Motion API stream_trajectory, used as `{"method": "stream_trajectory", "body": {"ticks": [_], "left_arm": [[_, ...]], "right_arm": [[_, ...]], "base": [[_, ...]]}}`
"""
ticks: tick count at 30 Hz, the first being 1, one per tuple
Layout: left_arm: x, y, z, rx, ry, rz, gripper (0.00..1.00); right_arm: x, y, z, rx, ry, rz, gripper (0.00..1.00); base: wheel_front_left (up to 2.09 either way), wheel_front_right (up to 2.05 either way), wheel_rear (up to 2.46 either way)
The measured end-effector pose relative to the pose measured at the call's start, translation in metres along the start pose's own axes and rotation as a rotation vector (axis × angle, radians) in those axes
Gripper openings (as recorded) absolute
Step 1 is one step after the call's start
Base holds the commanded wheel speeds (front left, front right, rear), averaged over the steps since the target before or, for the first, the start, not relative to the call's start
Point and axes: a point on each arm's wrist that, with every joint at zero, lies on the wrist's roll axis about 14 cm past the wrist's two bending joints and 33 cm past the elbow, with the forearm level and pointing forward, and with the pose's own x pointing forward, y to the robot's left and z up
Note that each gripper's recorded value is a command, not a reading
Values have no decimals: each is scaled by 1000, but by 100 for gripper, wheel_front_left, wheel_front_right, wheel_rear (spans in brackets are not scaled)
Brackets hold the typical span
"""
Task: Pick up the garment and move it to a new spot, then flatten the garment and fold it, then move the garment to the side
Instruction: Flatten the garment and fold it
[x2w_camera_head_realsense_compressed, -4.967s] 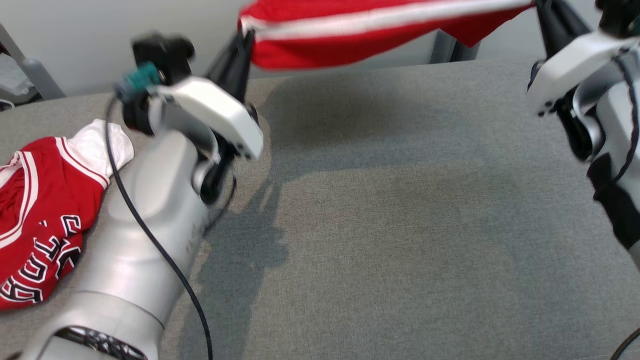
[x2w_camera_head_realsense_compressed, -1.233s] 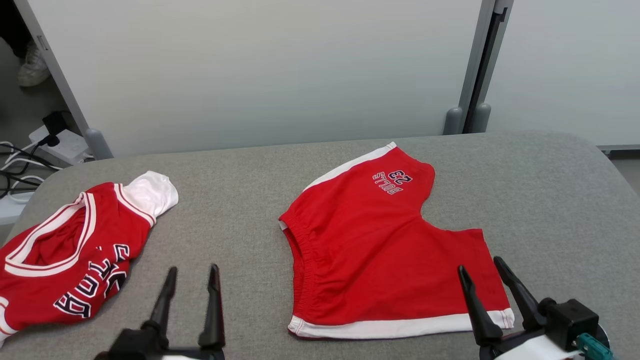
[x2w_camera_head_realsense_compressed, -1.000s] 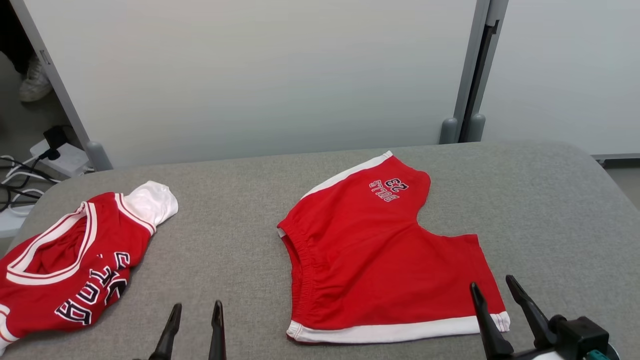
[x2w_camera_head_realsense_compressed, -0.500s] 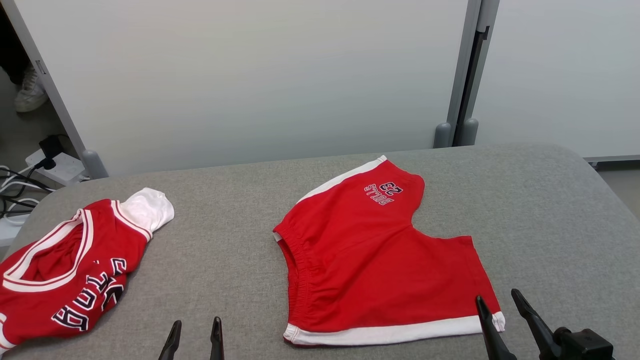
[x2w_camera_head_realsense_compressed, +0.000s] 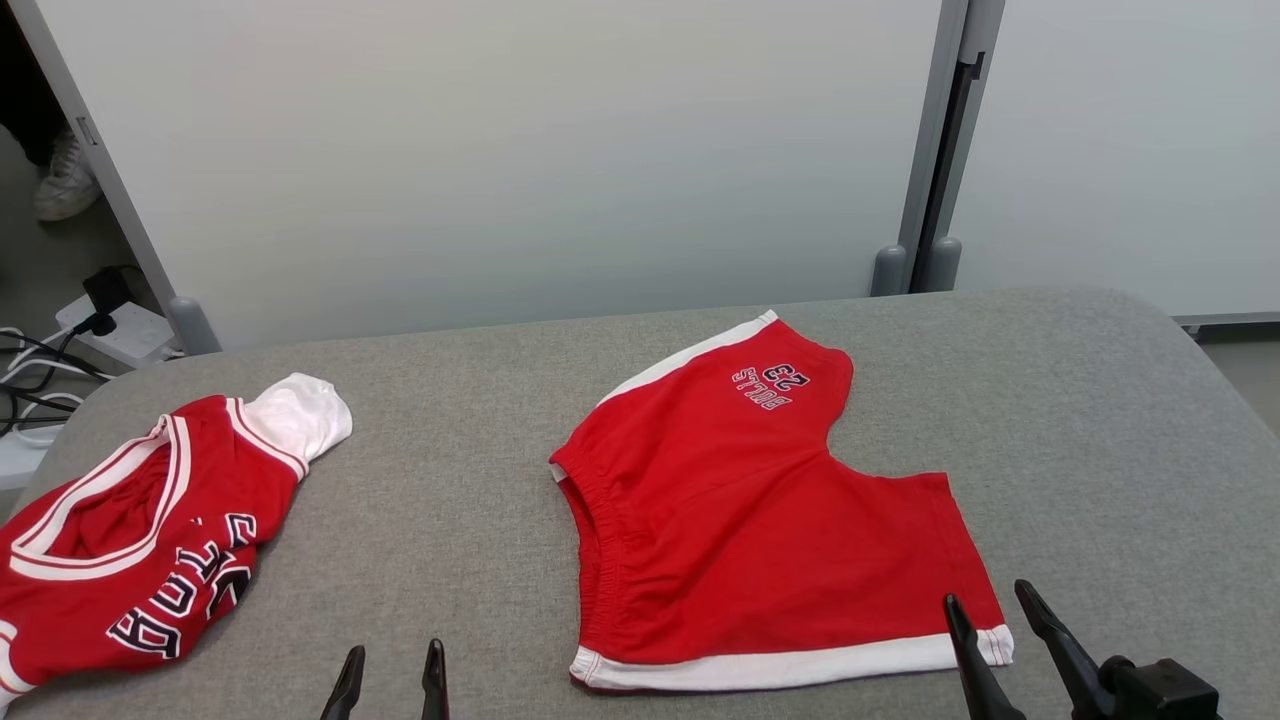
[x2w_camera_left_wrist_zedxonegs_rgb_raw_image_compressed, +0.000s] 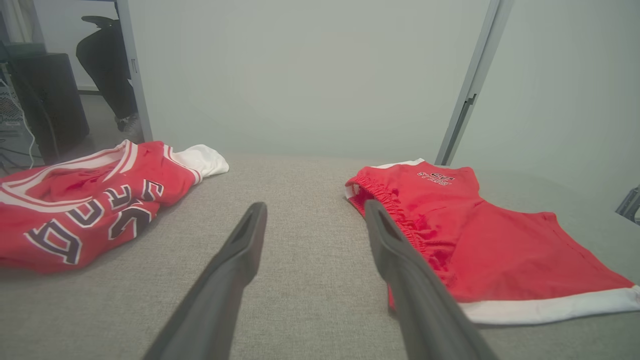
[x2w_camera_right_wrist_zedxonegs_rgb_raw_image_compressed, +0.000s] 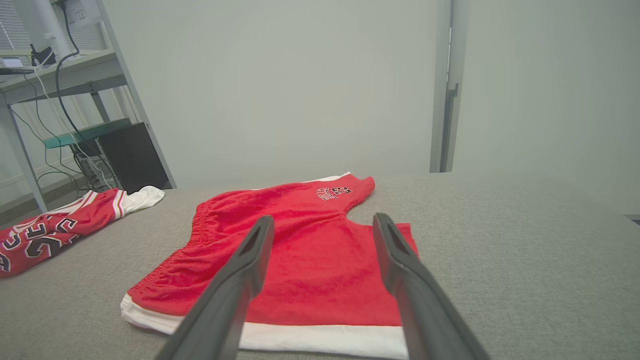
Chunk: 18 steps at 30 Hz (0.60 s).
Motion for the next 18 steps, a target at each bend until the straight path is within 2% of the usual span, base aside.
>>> {"method": "stream_trajectory", "body": {"ticks": [12,18], "left_arm": [[0,0,-3,-4,10,-2,100],[-3,-23,-28,-30,92,-112,100]], "right_arm": [[-1,2,-1,0,2,6,100],[0,2,-5,3,15,7,100]], "base": [[0,0,0],[0,0,0]]}}
